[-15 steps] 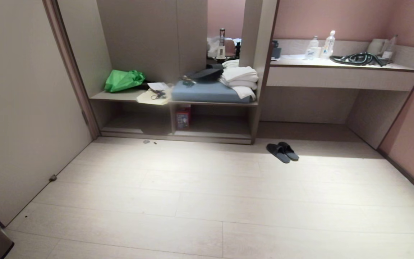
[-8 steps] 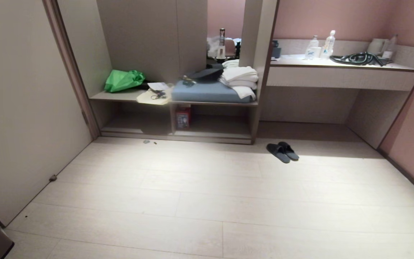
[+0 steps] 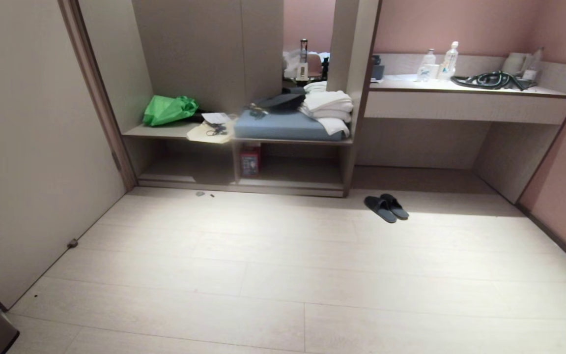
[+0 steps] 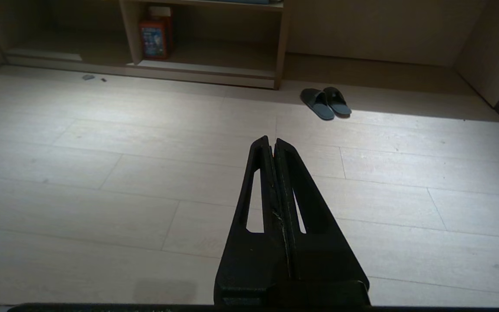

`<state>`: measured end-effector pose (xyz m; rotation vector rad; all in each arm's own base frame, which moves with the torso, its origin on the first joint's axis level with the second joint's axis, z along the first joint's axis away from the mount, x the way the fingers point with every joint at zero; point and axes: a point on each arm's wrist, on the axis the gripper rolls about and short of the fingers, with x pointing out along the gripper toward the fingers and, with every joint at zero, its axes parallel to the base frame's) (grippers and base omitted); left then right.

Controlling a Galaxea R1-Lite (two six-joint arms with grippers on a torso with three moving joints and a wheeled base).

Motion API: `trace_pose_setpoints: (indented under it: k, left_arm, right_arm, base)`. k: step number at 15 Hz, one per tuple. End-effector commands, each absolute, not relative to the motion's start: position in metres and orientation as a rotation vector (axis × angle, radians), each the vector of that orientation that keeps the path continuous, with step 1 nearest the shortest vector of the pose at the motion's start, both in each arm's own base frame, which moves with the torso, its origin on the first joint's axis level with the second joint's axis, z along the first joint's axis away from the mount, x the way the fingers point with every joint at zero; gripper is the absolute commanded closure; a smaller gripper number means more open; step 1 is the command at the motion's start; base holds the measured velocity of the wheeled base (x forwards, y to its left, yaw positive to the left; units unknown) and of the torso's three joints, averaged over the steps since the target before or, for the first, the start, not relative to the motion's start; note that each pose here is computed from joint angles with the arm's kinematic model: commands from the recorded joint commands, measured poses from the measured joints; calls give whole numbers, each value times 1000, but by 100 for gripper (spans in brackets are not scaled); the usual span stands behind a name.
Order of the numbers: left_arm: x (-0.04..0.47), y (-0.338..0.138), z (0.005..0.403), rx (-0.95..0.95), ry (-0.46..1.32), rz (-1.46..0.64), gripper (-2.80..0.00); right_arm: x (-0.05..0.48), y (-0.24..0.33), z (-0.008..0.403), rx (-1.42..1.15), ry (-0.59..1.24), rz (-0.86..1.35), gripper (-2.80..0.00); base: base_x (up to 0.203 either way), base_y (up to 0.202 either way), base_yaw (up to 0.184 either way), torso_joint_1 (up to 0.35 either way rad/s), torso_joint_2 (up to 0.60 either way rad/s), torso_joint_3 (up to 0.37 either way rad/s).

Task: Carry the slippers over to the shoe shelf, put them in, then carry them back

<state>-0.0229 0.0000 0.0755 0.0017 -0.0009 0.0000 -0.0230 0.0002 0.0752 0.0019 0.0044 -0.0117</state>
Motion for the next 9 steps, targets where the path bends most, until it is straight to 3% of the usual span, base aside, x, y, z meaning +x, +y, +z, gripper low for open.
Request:
trace_pose_setpoints:
  k: [1,9]
  left_arm:
    - [-23,0,75,2,0,0,0]
    - [-23,0,75,2,0,-1,0]
  right_arm:
    - [-23,0,75,2,6,-11,0]
    - [-23,0,75,3,6,-12,0]
  base:
    - [0,0,0,0,0,0]
    - [0,0,0,0,0,0]
